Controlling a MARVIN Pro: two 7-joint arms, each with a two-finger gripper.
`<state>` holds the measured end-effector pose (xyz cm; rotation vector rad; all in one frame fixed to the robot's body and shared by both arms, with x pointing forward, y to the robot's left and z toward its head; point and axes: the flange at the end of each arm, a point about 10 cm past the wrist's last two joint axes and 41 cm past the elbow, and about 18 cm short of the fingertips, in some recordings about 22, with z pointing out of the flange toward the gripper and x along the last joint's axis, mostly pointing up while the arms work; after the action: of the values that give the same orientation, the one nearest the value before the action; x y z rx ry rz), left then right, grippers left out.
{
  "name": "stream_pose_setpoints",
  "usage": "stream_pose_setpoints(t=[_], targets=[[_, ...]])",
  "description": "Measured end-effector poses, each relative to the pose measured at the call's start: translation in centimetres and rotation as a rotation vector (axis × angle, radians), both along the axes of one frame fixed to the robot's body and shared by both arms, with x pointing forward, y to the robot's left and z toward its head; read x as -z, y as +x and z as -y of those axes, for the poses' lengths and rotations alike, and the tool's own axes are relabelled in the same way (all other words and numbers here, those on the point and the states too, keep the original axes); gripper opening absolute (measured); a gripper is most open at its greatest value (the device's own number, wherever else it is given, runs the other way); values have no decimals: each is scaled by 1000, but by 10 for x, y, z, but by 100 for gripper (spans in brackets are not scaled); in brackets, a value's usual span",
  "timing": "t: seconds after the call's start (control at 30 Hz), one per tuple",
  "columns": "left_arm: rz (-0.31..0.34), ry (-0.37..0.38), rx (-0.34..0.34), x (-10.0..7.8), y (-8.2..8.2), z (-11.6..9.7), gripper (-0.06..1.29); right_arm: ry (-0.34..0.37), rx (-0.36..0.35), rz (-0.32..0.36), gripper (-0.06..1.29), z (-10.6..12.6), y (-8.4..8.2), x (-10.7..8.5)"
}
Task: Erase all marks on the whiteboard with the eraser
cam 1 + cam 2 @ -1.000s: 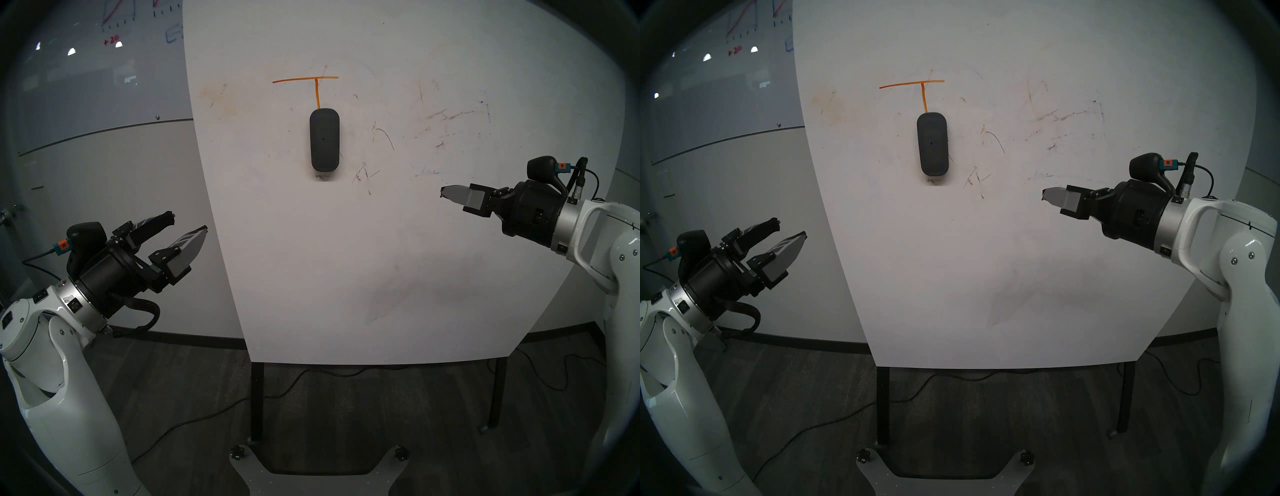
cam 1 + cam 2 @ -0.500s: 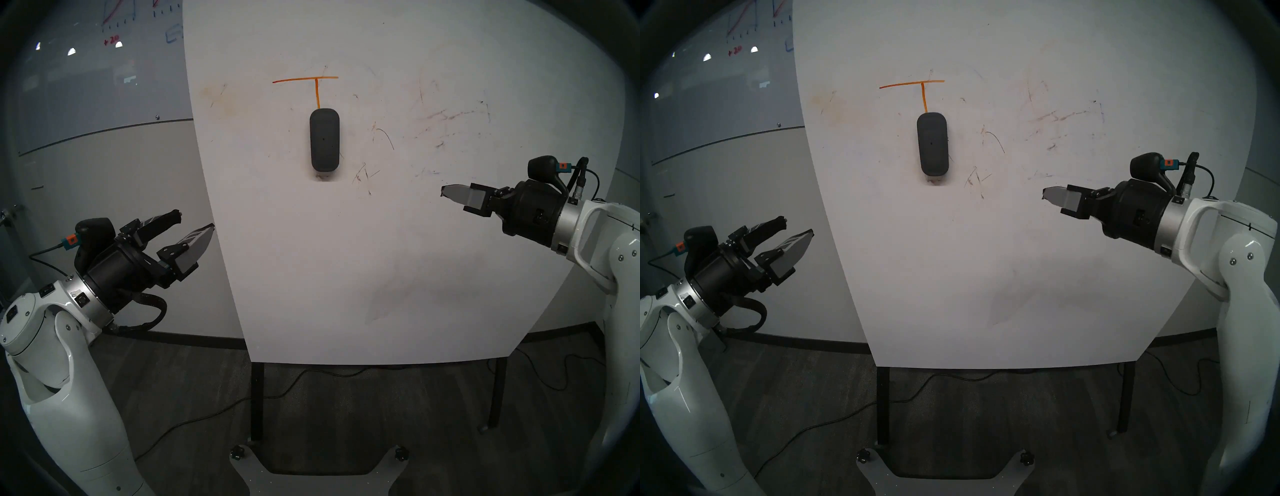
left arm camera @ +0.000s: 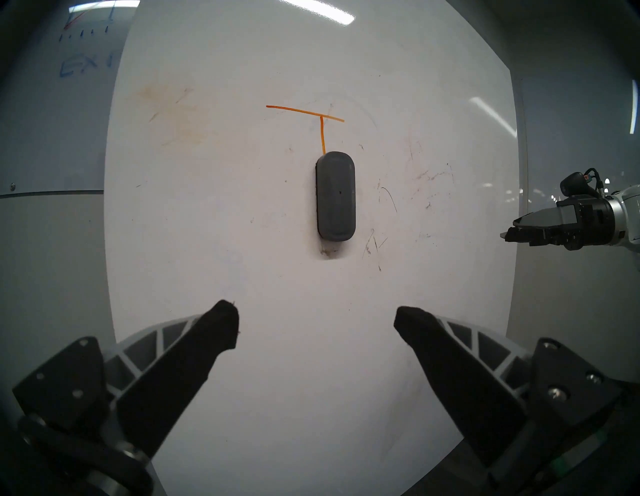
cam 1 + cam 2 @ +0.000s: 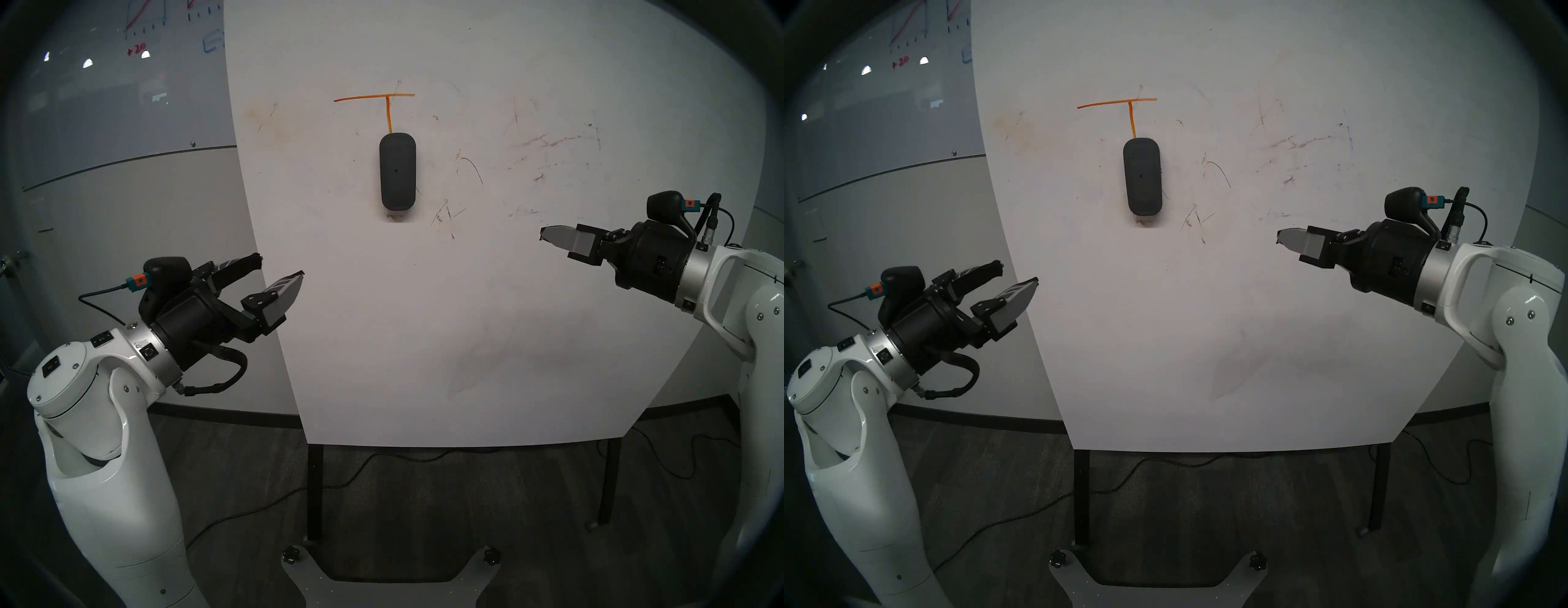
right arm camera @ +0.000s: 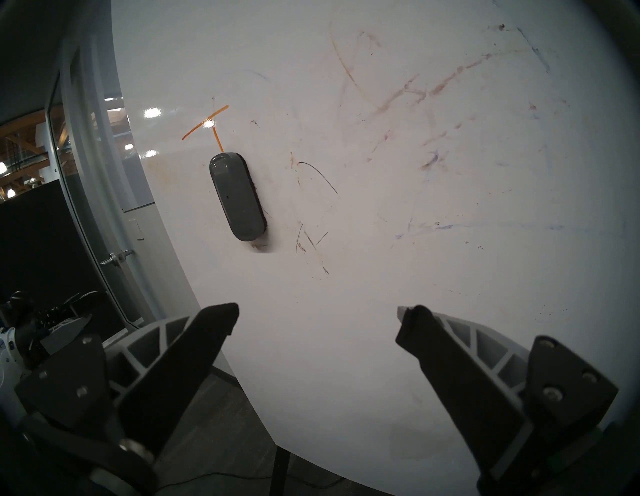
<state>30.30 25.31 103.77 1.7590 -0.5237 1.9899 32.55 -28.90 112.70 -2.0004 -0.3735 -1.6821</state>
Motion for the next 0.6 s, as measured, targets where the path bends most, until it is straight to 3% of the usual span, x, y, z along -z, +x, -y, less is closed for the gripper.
stream_pose_setpoints(t=[0.13,0.3,0.6], targets=[[1,1,10,2,19,17,125,2,-1,0,122,0,0,0],[9,7,15,2,31,32,125,2,-2,1,122,0,0,0],[54,31,47,-7,56,78,125,3,-2,1,122,0,0,0]])
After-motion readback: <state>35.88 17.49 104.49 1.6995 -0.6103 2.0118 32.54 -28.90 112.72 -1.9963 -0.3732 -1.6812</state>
